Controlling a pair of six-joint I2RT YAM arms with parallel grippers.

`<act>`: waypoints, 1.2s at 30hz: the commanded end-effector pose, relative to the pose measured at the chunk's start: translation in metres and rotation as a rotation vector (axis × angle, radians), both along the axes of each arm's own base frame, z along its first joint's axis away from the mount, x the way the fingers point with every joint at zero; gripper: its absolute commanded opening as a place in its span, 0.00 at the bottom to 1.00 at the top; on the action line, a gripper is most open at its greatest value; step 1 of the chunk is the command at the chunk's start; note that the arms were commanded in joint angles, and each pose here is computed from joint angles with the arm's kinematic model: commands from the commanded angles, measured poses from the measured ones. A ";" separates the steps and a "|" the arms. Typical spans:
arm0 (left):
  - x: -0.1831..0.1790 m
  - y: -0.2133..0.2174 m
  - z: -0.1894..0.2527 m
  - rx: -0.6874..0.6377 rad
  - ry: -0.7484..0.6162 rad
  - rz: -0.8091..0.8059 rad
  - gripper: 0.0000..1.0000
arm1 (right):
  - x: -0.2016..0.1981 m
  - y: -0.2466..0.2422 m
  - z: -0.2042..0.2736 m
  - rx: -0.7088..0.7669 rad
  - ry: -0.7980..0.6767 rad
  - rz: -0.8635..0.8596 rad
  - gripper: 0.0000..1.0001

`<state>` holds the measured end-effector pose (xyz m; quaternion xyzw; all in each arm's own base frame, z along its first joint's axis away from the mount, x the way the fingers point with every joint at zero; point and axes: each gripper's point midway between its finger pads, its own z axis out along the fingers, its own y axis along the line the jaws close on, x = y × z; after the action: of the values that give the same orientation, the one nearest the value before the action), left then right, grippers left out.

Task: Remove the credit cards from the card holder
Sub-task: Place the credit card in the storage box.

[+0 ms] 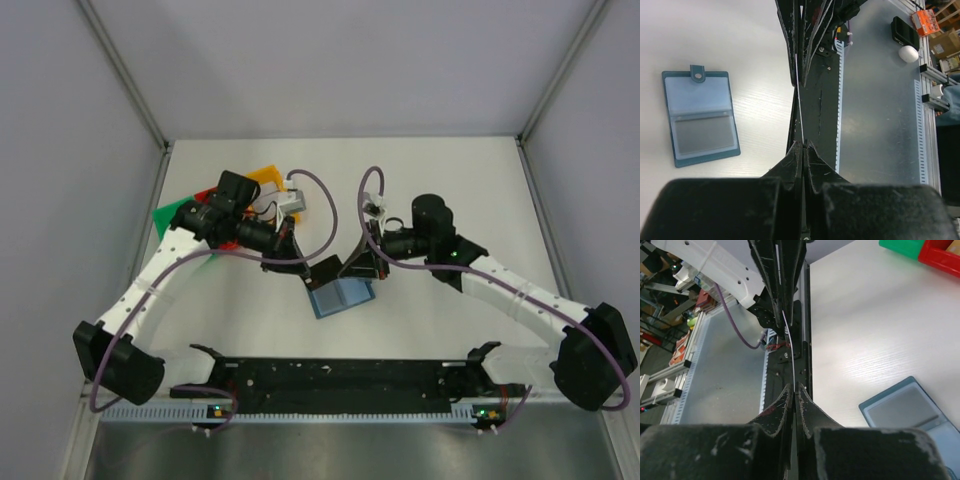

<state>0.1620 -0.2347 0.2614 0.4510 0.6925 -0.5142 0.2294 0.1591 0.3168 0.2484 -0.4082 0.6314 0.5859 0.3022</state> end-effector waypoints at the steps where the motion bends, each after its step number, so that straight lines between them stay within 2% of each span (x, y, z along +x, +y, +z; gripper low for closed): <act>1: 0.010 -0.018 0.027 -0.017 -0.063 0.005 0.00 | -0.002 0.009 0.013 0.013 -0.117 0.016 0.00; 7: 0.019 -0.018 0.023 0.028 -0.024 0.068 0.00 | -0.001 0.008 0.007 -0.007 -0.116 0.000 0.00; 11: 0.021 -0.008 0.010 0.110 -0.027 0.102 0.08 | 0.000 0.007 0.002 -0.015 -0.115 -0.016 0.00; 12: 0.018 -0.006 0.010 0.114 -0.033 0.098 0.24 | 0.000 0.007 0.001 -0.017 -0.110 -0.015 0.00; 13: 0.016 -0.004 0.011 0.114 -0.037 0.095 0.97 | 0.000 0.007 0.002 -0.013 -0.113 -0.014 0.00; 14: 0.014 -0.003 0.012 0.111 -0.048 0.086 0.98 | 0.000 0.008 0.003 -0.011 -0.112 -0.014 0.00; 29: 0.015 -0.017 0.031 0.031 -0.171 0.042 0.98 | -0.008 0.011 0.007 0.014 -0.107 0.034 0.00; 32: 0.012 -0.022 0.023 0.054 -0.153 -0.003 0.88 | -0.010 0.011 0.009 0.017 -0.111 0.042 0.00; 33: 0.012 -0.023 0.019 0.069 -0.143 -0.014 0.80 | -0.011 0.011 0.010 0.018 -0.110 0.043 0.00; 35: 0.014 -0.022 0.014 0.095 -0.143 -0.018 0.53 | -0.010 0.011 0.010 0.014 -0.112 0.044 0.00; 36: 0.014 -0.022 0.015 0.100 -0.150 -0.023 0.46 | -0.012 0.011 0.010 0.014 -0.112 0.048 0.00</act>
<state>0.1736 -0.2547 0.2727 0.4808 0.7061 -0.4571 0.2477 0.1514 0.3223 0.2349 -0.4272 0.6382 0.5652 0.3011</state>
